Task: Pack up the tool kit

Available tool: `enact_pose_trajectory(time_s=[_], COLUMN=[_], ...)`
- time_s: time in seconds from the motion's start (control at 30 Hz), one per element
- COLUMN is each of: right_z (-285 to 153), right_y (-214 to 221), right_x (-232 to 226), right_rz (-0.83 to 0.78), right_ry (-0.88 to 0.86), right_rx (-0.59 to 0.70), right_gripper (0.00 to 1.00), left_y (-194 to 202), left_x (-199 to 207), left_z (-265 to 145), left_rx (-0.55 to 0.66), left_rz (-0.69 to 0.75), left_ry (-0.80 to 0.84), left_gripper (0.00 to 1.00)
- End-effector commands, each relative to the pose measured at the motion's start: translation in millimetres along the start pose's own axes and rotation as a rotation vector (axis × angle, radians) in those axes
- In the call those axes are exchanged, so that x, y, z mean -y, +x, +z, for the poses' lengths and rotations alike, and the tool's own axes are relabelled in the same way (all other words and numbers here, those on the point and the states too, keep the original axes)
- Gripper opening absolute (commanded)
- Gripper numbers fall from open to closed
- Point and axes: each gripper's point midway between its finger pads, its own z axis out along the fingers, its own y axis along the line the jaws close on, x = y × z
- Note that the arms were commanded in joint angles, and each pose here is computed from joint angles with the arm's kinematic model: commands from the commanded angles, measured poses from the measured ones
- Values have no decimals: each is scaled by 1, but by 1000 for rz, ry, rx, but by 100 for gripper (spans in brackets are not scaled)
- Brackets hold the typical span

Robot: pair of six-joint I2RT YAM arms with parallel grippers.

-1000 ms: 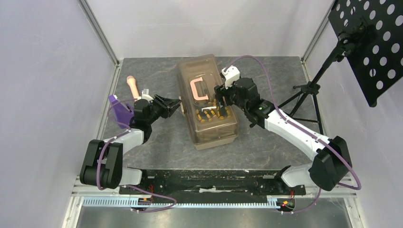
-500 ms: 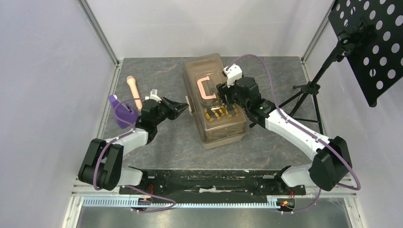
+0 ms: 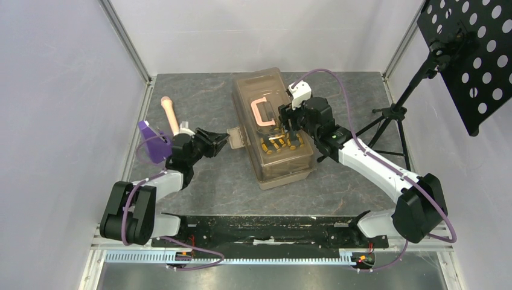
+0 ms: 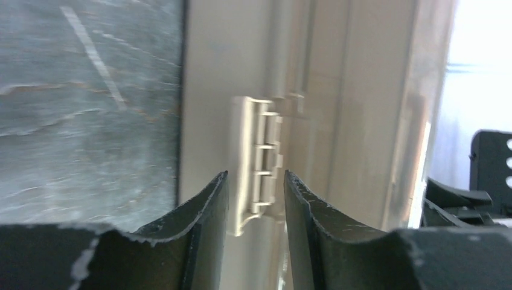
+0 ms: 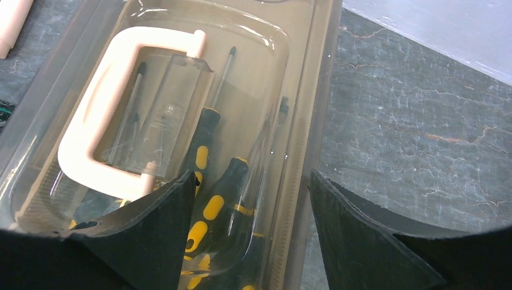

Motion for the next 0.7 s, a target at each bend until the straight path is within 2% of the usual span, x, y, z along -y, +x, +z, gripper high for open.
enact_pose_trajectory(time_s=[0.0,0.17,0.43,0.67], right_z=[-3,-1,-2,-5], right_y=[26,27,18,11], right_x=[-4,-5,-9,-8], right_rz=[8,10,7,4], right_ry=[-36,-54,-77,-81], right_rx=[-77,-75,-50,-29], right_gripper=[70,70,70,70], left_y=[-25,-35,-21,-5], left_x=[-9,-28,-53,-28], left_z=[-9,-7,24,42], left_rx=[127,170,67,-4], left_rz=[17,-10,-33,3], left_ry=[31,13,-43,67], left_gripper=[46,48,48,53])
